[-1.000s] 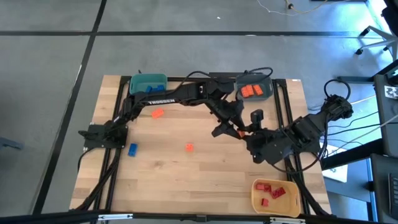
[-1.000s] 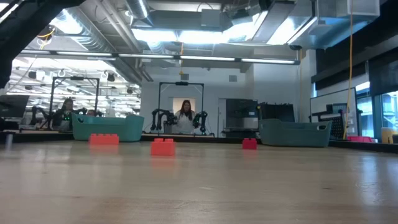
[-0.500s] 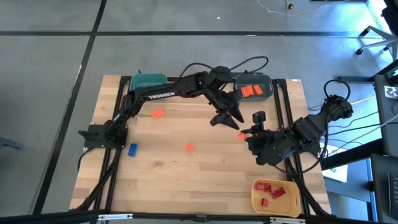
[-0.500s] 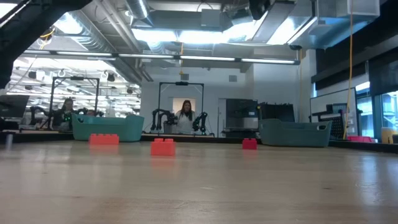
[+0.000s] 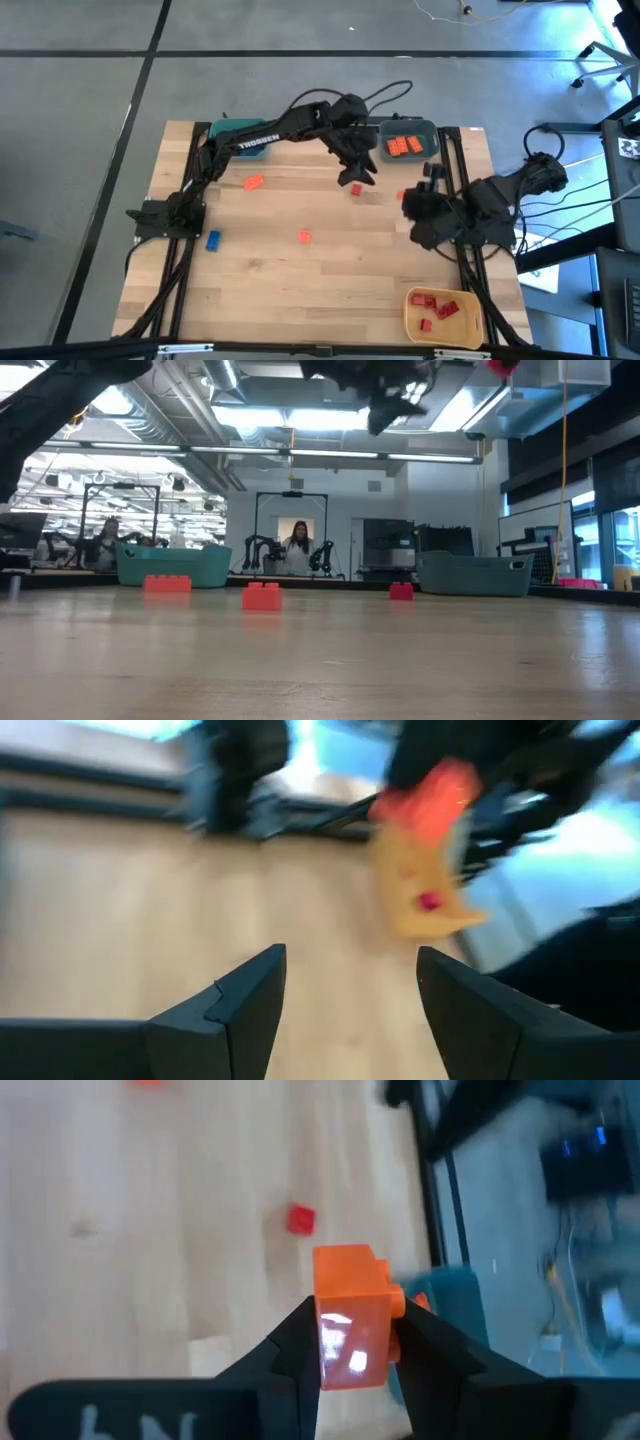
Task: Sort & place blocks by color
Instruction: Put the orange game piece into the blue bin
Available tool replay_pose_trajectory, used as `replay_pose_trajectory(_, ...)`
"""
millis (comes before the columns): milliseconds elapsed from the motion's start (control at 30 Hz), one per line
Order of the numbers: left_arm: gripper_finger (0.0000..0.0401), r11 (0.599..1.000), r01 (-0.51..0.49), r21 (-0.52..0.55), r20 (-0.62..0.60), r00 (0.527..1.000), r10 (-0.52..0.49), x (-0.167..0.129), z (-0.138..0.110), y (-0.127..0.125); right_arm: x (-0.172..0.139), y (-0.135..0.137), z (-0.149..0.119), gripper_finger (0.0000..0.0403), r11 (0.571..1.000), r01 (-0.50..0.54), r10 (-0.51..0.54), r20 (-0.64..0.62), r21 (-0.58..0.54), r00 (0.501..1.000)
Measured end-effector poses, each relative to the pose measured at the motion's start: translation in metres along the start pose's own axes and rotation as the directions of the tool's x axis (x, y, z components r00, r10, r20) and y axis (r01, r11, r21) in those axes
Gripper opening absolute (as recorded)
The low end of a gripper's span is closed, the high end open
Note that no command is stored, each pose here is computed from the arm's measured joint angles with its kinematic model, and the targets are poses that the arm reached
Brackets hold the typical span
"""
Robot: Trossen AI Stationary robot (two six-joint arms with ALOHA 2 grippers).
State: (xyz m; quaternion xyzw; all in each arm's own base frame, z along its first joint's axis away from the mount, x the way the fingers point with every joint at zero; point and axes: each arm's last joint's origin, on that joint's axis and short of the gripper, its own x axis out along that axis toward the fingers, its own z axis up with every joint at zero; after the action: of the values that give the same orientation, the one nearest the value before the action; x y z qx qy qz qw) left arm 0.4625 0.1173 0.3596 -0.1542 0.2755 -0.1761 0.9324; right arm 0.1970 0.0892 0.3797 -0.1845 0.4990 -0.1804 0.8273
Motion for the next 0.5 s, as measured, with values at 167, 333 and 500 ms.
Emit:
replay_pose_trajectory(167,0.0216,0.977,-0.213,-0.012,-0.086,0.974,0.212,-0.006,-0.01,0.012,0.009,-0.02,0.002,0.0103,0.989,0.041,-0.038,-0.027,0.139,0.999)
replay_pose_trajectory(333,0.0216,0.944,-0.329,0.002,-0.168,0.931,0.324,-0.006,-0.018,0.013,0.017,-0.05,-0.001,0.0103,0.958,0.12,-0.105,-0.071,0.261,0.992)
replay_pose_trajectory(500,0.0216,0.946,-0.325,-0.011,-0.206,0.926,0.316,-0.003,-0.021,0.008,0.023,-0.083,-0.011,0.0103,0.924,0.187,-0.152,-0.129,0.333,0.98)
